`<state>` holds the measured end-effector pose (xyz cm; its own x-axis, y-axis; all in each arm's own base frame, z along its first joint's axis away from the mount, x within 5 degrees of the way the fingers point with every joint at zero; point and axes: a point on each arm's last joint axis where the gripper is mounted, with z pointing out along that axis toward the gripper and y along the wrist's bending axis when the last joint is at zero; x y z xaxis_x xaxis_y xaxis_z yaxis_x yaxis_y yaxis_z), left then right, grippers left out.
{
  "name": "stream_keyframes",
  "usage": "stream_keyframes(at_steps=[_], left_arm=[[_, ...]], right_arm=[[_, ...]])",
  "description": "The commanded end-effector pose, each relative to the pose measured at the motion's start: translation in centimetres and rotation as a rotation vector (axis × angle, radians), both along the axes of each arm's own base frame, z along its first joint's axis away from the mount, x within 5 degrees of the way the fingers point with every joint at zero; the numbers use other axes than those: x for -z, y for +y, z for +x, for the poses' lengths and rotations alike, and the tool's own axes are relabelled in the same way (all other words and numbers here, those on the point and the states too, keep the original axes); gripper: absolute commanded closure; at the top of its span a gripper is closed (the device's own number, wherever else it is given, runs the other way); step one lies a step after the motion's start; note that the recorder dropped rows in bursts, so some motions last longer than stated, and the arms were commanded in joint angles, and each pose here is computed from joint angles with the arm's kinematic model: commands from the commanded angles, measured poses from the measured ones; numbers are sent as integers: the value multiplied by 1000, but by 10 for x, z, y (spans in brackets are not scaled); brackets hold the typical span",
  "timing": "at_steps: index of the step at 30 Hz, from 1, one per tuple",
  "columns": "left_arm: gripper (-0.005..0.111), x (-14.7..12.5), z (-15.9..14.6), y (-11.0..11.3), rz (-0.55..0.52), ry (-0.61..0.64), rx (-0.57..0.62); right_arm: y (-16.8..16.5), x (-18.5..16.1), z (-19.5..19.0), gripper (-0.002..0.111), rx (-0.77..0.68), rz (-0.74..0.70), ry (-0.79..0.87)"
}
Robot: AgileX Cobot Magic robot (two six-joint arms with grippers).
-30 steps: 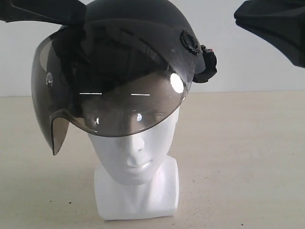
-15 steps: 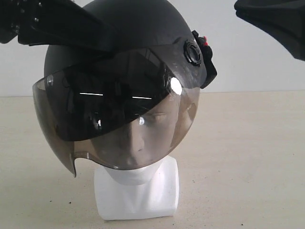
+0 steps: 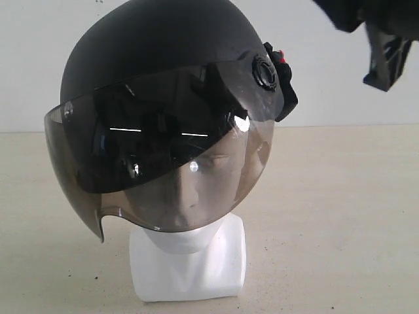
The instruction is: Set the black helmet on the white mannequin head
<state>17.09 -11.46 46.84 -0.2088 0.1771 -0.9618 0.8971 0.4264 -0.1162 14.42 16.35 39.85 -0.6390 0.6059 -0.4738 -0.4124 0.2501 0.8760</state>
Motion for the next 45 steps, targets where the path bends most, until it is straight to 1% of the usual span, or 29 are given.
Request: stream_keyframes(at_steps=[1, 3, 6, 9, 11, 13, 15, 17, 20, 24, 27, 29, 32, 34, 35, 36, 37, 39, 40, 42, 45], left_arm=[[102, -2, 1, 23, 63, -47, -151], [102, 5, 10, 28, 55, -15, -191], [102, 12, 20, 33, 24, 13, -231], [102, 19, 36, 38, 8, 59, -264], [102, 23, 45, 42, -26, 107, -276], [102, 24, 52, 44, -82, 125, -247], [102, 29, 60, 47, -97, 149, -224], [102, 36, 68, 51, -92, 188, -224], [102, 50, 82, 52, -84, 260, -193], [102, 74, 101, 51, -75, 371, -146], [102, 87, 109, 51, -61, 420, -132], [102, 92, 115, 51, -79, 444, -125], [102, 90, 118, 47, -125, 420, -98], [102, 91, 116, 39, -103, 427, -73], [102, 92, 114, 31, -92, 430, -45], [102, 92, 111, 24, -78, 431, -19], [102, 93, 110, 22, -66, 429, -14], [102, 94, 110, 22, -58, 427, -13], [102, 94, 110, 22, -58, 427, -13], [102, 93, 110, 22, -58, 425, -13], [102, 93, 109, 22, -52, 410, -9]], right_arm=[[21, 0, 19, 108, 4, -41, 27], [30, -5, 27, 108, 4, -58, 20], [47, -17, 30, 108, -18, -129, -5], [65, -24, 28, 108, -45, -248, -33], [74, -23, 28, 108, -57, -334, -32], [80, -19, 28, 108, -66, -390, -21], [83, -15, 30, 108, -68, -420, -11], [85, -8, 33, 108, -63, -457, 15], [87, 3, 36, 108, -59, -519, 62], [85, 6, 36, 108, -50, -560, 82], [83, 9, 36, 108, -45, -587, 101], [80, 14, 36, 108, -29, -652, 128], [76, 17, 37, 108, -6, -699, 137], [73, 19, 38, 108, 12, -742, 147], [71, 21, 38, 108, 29, -764, 161], [70, 21, 39, 108, 33, -771, 162], [71, 20, 38, 108, 30, -759, 156], [70, 3, 32, 108, 4, -629, 109], [69, -11, 27, 108, -19, -525, 76], [64, -23, 15, 108, -70, -430, 99], [70, -30, -1, 108, -154, -358, 108]])
